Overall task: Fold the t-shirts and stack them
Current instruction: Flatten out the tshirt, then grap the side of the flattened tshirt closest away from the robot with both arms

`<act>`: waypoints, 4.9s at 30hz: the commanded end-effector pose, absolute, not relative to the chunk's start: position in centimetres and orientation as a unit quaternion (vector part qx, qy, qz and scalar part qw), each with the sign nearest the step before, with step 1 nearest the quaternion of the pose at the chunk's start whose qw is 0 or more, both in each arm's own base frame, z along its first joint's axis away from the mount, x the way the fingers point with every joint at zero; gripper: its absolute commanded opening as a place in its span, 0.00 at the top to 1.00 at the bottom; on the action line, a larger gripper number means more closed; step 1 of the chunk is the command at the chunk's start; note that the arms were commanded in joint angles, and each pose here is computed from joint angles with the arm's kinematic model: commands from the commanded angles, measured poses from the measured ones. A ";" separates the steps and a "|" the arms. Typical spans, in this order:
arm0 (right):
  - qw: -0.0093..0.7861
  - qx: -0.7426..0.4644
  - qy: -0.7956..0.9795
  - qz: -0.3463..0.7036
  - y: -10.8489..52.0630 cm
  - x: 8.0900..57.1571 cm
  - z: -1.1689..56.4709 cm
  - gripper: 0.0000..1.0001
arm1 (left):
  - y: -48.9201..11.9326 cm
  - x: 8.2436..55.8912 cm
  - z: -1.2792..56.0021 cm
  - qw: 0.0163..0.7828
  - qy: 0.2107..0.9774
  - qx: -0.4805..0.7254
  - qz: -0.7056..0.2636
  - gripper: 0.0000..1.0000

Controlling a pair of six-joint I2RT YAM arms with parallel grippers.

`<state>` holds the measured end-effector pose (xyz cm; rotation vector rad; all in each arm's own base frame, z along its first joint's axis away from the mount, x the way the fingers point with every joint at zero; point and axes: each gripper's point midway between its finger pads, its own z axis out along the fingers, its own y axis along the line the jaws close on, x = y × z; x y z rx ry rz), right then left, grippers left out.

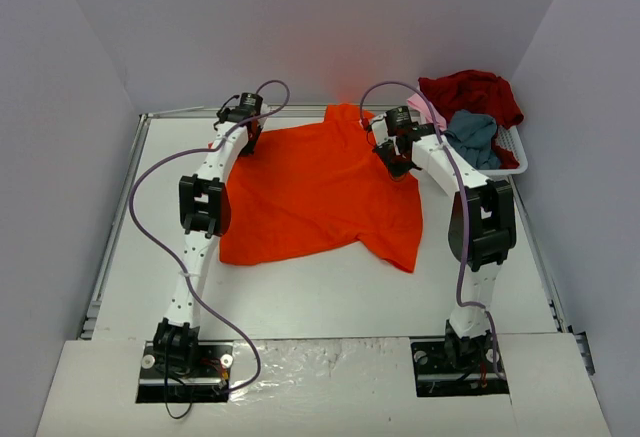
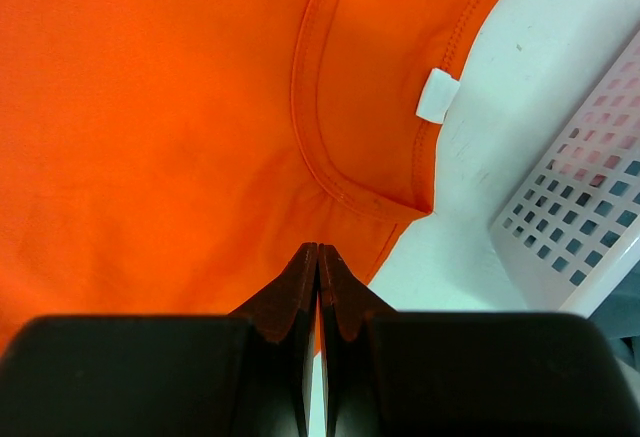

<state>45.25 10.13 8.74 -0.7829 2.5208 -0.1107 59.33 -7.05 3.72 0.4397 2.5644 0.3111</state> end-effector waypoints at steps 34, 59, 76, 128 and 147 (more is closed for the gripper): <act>0.274 -0.289 0.916 -0.047 9.3 45.3 12.1 0.81 | -3.0 61.7 29.1 0.500 0.782 0.135 0.346 0.34; 0.146 -0.436 0.884 0.087 10.3 25.7 11.9 0.56 | -2.8 32.2 18.2 0.344 0.871 0.300 0.185 0.74; 0.066 -0.488 0.869 0.045 8.6 22.5 7.7 0.48 | 0.2 30.9 16.9 0.332 0.895 0.240 0.176 0.74; 0.086 -0.454 0.887 -0.013 11.2 28.5 4.2 1.00 | 0.0 30.0 16.4 0.346 0.900 0.231 0.128 0.73; 0.081 -0.416 0.905 -0.027 8.6 29.2 3.2 1.00 | -0.3 30.1 16.3 0.341 0.902 0.234 0.122 0.73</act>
